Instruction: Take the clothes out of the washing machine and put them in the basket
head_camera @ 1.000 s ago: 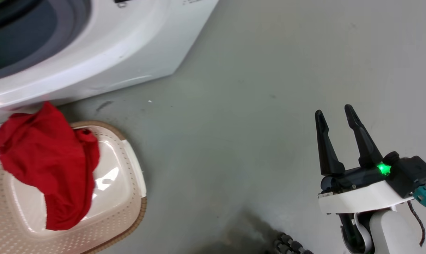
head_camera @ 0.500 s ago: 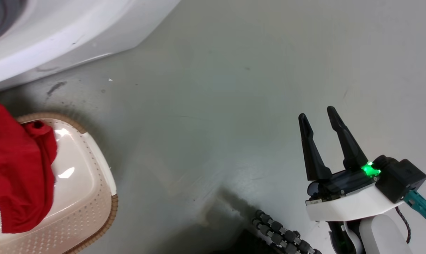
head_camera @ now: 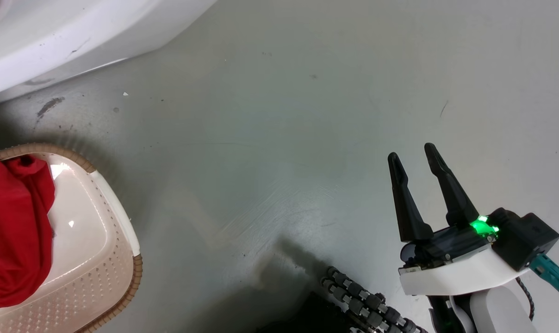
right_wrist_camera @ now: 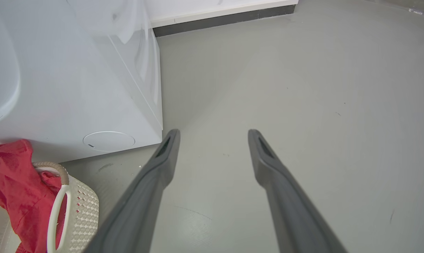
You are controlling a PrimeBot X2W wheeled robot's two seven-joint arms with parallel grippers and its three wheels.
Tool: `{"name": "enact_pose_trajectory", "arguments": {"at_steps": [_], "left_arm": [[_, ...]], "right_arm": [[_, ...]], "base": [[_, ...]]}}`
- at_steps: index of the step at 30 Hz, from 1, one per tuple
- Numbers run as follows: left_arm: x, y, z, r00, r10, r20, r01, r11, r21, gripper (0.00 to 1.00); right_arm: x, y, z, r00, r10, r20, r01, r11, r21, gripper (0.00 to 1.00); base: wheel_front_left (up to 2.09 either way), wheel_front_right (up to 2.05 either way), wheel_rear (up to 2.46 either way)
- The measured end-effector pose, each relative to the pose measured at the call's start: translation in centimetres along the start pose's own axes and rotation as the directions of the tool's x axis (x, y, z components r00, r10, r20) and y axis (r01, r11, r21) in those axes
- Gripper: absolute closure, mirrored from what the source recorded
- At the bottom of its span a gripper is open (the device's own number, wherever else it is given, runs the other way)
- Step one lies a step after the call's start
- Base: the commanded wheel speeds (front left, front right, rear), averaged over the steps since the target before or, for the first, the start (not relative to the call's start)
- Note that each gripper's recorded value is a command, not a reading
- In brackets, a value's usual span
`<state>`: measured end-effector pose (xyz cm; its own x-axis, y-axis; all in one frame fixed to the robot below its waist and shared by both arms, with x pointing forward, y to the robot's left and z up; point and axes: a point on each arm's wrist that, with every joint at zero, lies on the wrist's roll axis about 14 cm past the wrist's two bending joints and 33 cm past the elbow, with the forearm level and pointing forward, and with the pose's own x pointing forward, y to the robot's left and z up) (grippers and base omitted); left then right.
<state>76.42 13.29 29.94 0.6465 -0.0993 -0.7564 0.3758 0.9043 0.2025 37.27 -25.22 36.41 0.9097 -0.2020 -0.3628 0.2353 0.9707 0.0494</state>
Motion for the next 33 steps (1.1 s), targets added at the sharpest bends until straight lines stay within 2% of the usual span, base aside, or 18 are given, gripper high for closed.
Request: {"name": "enact_pose_trajectory", "arguments": {"at_steps": [7, 18, 25, 33], "left_arm": [[-0.6, 0.6, 0.1, 0.999, 0.038, -0.007, -0.038, 0.999, 0.0, 1.0], [-2.4, 2.0, 3.5, 0.97, 0.11, 0.219, -0.097, 0.993, -0.068, 1.0], [-4.1, 3.3, 5.2, 0.922, 0.138, 0.362, -0.106, 0.989, -0.106, 1.0], [-7.4, 4.1, 7.3, 0.84, 0.164, 0.517, -0.105, 0.984, -0.143, 1.0]], "right_arm": [[-0.1, -0.2, 0.0, 1.0, -0.008, 0.0, 0.008, 1.0, 0.001, 0.0], [0.4, -0.1, 0.9, 1.0, 0.001, 0.029, -0.001, 1.0, -0.001, 0.0], [1.0, -0.3, 2.2, 0.997, 0.005, 0.073, -0.005, 1.0, -0.005, 0.0], [1.2, -0.2, 4.2, 0.99, 0.02, 0.139, -0.018, 1.0, -0.015, 0.0]], "base": [[0.0, 0.0, 0.0], [0.0, 0.0, 0.0], [0.0, 0.0, 0.0], [0.0, 0.0, 0.0]]}}
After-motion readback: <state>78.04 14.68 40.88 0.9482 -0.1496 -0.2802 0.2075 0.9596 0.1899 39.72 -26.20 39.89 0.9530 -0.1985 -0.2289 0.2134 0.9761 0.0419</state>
